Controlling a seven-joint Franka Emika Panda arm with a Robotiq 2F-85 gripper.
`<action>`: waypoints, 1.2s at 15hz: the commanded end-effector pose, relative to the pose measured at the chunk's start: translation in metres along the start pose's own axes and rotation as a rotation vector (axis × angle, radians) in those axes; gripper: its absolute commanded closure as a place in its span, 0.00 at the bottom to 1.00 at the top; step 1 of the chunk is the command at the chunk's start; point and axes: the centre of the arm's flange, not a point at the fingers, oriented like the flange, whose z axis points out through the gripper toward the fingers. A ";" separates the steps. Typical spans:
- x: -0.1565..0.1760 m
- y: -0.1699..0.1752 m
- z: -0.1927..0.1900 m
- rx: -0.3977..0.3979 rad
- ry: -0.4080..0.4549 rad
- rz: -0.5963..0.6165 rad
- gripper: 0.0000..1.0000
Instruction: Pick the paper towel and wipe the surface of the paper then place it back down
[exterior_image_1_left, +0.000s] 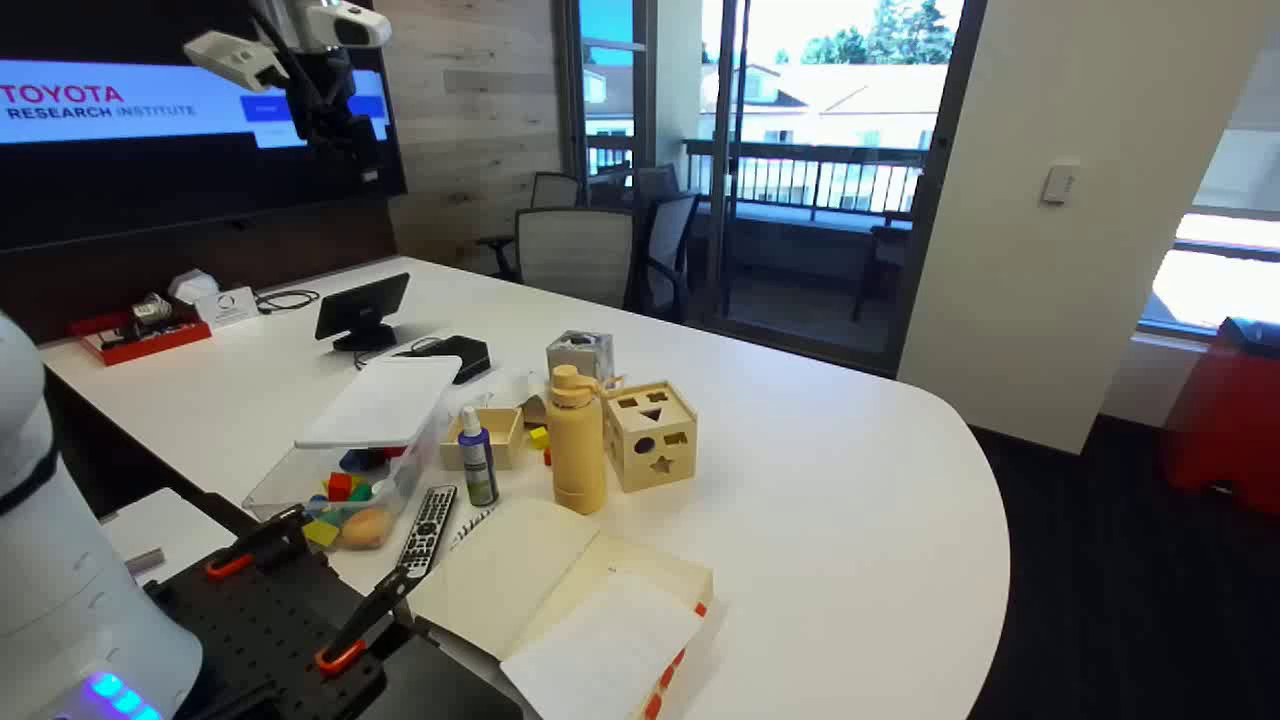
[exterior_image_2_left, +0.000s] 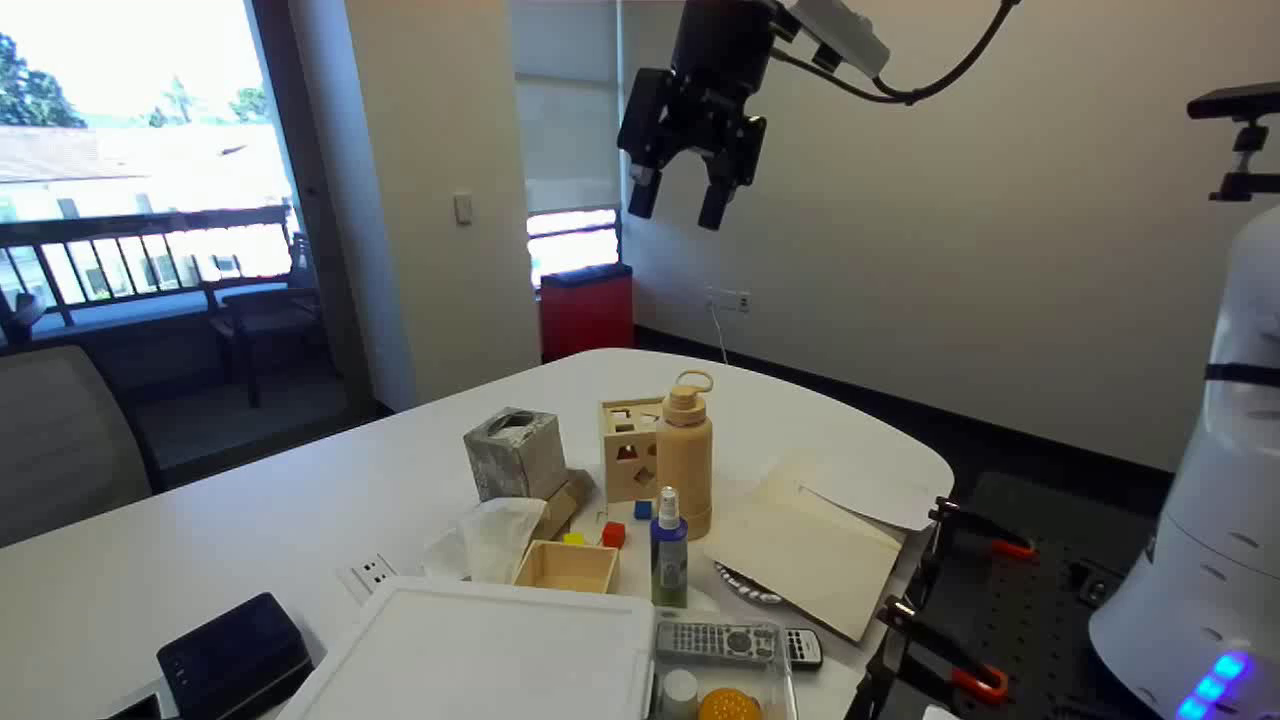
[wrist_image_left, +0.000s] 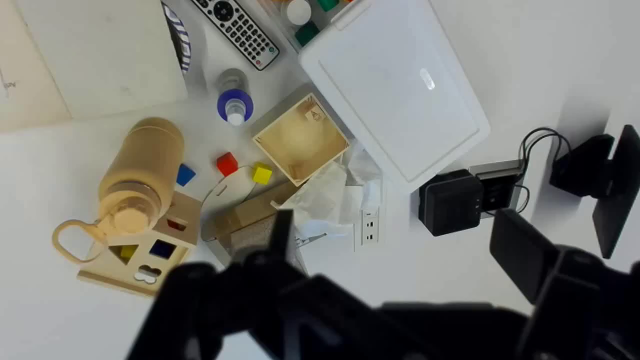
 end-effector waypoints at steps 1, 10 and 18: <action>0.000 0.000 0.000 0.000 0.000 0.000 0.00; 0.067 -0.036 0.070 -0.021 0.054 0.039 0.00; 0.154 -0.074 0.217 -0.217 0.055 0.161 0.00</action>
